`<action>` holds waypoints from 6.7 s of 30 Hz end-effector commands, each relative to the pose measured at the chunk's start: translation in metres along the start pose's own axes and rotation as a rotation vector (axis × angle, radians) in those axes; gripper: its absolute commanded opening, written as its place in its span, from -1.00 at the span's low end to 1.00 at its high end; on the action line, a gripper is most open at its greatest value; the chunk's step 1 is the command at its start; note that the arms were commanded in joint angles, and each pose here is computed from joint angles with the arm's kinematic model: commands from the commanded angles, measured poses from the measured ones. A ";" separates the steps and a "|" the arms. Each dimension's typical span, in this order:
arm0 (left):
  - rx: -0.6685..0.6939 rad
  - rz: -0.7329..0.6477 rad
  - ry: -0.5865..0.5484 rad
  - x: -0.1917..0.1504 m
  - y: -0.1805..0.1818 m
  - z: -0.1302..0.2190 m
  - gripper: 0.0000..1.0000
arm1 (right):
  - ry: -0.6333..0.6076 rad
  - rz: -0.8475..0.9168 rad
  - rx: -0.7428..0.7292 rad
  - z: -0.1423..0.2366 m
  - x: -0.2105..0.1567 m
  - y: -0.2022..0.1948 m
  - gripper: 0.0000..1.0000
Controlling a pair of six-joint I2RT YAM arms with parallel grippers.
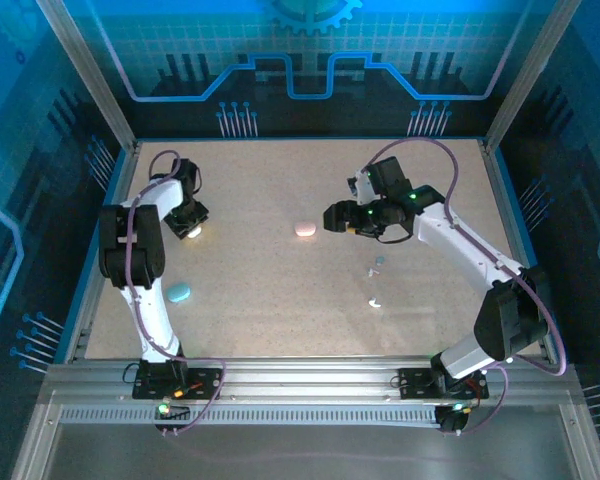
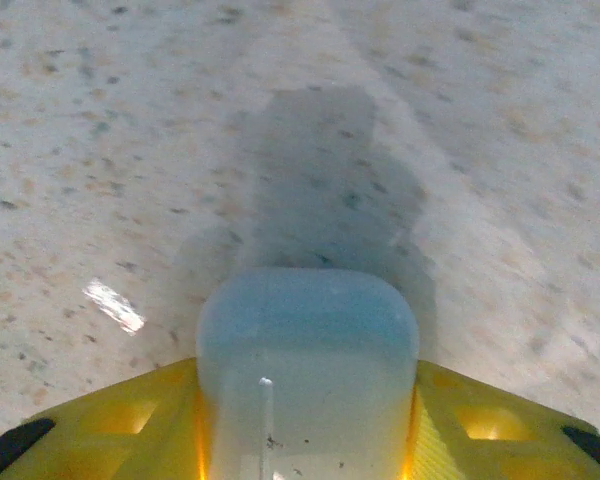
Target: Insert wireless bluetooth earbuds into charging case
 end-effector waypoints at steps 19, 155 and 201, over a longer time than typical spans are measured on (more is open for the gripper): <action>-0.819 -1.280 -0.606 -0.192 -0.086 0.200 -0.19 | -0.197 -0.213 0.194 0.076 0.007 -0.060 0.41; -1.906 -0.867 -0.074 -0.216 -0.082 0.306 -0.59 | -0.240 0.443 0.757 0.080 0.008 0.073 -0.36; -1.799 -1.275 -0.687 -0.249 -0.046 0.292 -0.57 | -0.394 0.736 0.351 0.103 -0.020 0.090 0.30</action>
Point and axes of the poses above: each hand's point on the last joint's axis, 136 mm out from that joint toward the fingers, its own z axis back along the fingers, its own y axis along the line the jaws close on, x = y × z, the point moved 8 cm from there along z, back along the fingers, and after that the axes turned 2 degrees about -z, right-handed, at the moved point
